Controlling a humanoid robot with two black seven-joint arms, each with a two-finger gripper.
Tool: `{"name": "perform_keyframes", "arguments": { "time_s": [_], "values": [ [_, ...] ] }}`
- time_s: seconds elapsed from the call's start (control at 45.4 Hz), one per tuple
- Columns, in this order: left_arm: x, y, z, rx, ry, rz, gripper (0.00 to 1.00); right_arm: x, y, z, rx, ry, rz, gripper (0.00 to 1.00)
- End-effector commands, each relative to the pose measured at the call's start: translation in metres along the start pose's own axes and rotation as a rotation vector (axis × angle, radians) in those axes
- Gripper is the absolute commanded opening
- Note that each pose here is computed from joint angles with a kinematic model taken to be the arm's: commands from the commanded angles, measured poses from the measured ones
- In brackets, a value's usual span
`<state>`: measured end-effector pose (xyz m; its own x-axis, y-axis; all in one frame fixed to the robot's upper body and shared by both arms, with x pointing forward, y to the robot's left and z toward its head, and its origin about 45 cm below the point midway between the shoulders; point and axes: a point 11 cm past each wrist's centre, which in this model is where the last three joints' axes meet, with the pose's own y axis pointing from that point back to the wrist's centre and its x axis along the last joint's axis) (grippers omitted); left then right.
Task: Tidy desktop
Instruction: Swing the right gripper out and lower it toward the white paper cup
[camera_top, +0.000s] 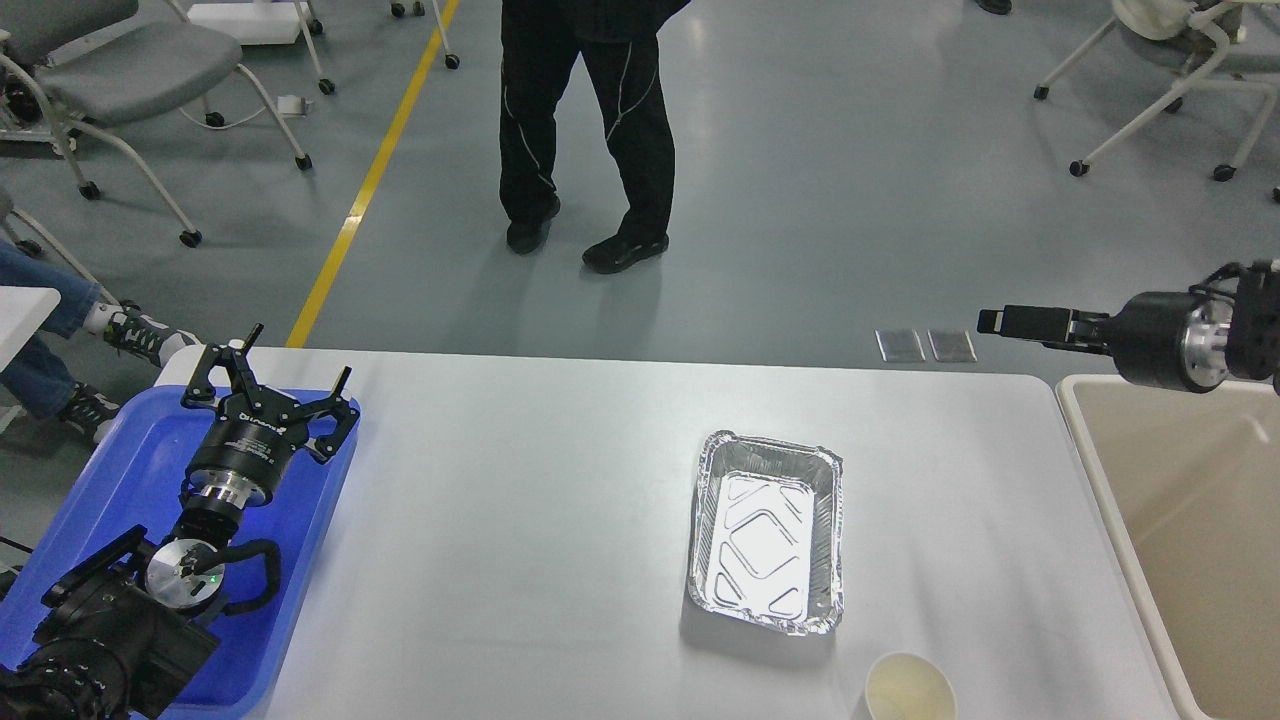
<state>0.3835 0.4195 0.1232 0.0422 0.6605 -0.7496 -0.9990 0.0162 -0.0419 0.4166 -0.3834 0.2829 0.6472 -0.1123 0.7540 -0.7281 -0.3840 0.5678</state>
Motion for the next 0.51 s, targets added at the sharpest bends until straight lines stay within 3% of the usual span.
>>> {"name": "perform_keyframes", "arguments": {
  "time_s": [0.0,0.485],
  "values": [
    [0.000,0.000,0.000,0.000,0.000,0.000,1.00,-0.036,0.021,-0.026,0.019,0.146,-0.212,1.00],
    [0.000,0.000,0.000,0.000,0.001,-0.001,1.00,-0.123,0.052,-0.051,0.107,0.167,-0.471,1.00]
  ]
}}
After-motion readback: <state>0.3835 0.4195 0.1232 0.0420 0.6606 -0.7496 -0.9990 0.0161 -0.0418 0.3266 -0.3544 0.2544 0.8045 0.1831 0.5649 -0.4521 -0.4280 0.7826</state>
